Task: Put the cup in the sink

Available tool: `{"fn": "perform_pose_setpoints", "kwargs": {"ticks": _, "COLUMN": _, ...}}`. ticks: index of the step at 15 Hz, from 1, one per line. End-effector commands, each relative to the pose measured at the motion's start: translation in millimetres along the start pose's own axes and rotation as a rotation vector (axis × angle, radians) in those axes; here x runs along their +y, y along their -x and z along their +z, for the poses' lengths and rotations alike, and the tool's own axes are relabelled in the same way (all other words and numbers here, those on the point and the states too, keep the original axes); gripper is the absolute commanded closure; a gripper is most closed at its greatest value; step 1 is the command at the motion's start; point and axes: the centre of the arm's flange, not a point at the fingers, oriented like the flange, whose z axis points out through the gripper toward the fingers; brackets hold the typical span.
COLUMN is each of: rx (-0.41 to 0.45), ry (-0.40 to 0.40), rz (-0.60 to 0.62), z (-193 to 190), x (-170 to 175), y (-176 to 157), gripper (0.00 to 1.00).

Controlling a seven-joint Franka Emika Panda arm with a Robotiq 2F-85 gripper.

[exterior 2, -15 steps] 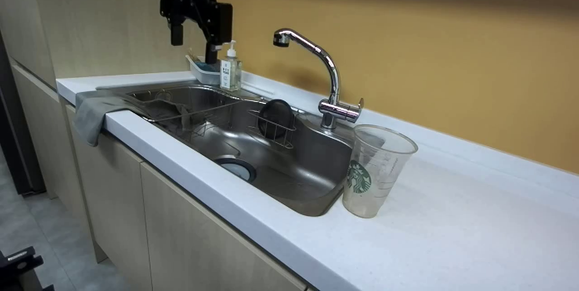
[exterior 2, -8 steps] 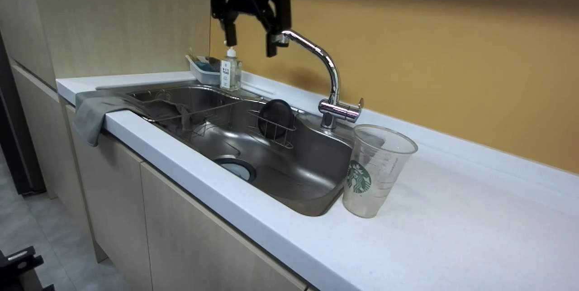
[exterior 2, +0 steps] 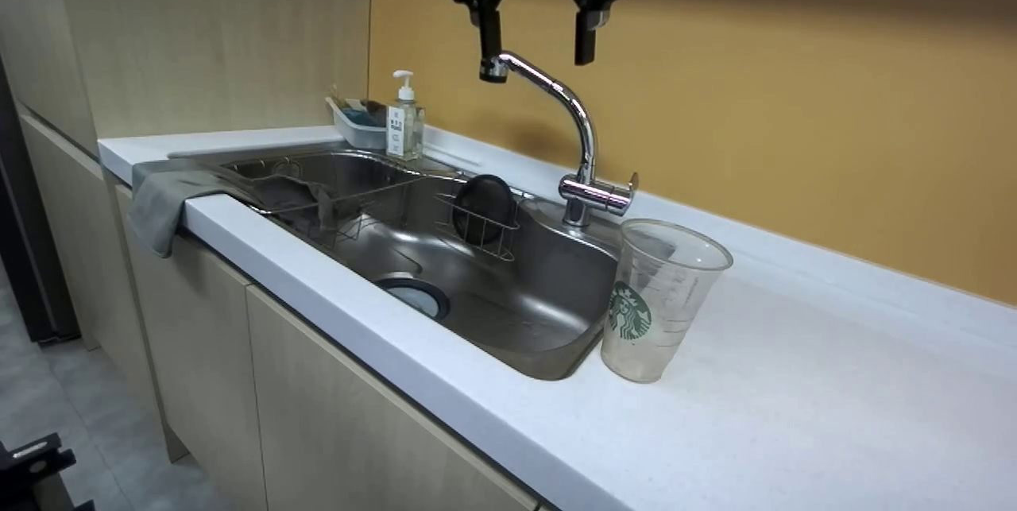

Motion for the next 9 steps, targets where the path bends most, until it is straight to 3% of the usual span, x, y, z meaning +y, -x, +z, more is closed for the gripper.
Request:
{"fn": "perform_pose_setpoints", "kwargs": {"ticks": 1, "rx": -0.003, "ry": 0.000, "rz": -0.007, "z": 2, "x": -3, "y": 0, "gripper": 0.00}}
{"fn": "perform_pose_setpoints", "kwargs": {"ticks": 9, "rx": -0.067, "ry": -0.006, "rz": -0.246, "z": 27, "x": 79, "y": -6, "gripper": 0.00}}
